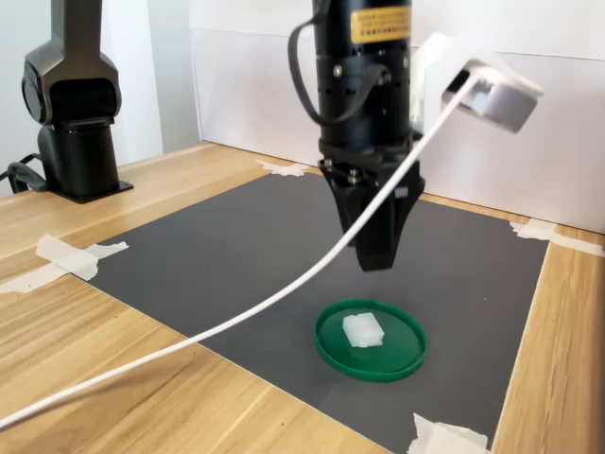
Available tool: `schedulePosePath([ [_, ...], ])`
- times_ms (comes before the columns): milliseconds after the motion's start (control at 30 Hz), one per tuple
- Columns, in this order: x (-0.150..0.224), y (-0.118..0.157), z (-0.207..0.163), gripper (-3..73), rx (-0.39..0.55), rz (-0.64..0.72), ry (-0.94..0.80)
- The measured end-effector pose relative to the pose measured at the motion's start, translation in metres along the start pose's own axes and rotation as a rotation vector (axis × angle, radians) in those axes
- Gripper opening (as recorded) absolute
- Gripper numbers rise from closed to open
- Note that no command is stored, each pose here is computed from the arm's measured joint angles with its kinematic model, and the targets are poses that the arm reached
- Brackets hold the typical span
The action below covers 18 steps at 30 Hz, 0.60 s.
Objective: Grasp a white terminal and put it in the green lid.
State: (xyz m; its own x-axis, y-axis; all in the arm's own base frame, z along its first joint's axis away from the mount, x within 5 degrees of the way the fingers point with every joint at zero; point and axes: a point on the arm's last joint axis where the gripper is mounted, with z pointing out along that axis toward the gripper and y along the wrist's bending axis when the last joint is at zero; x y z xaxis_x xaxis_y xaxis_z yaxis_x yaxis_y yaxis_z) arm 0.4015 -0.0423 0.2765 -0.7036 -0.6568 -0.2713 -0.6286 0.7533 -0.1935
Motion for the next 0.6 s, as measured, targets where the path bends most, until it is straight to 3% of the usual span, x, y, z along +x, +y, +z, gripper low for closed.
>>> schedulePosePath([
  [67, 0.008, 0.011, -0.014, 12.9, 0.005, 0.001, -0.008],
  [167, 0.021, 0.029, -0.027, 1.5, 0.006, 0.013, -0.032],
  [400, 0.055, 0.076, -0.069, -2.0, 0.114, 0.077, -0.195],
  [600, 0.093, 0.120, -0.082, -2.2, 0.185, 0.234, -0.324],
])
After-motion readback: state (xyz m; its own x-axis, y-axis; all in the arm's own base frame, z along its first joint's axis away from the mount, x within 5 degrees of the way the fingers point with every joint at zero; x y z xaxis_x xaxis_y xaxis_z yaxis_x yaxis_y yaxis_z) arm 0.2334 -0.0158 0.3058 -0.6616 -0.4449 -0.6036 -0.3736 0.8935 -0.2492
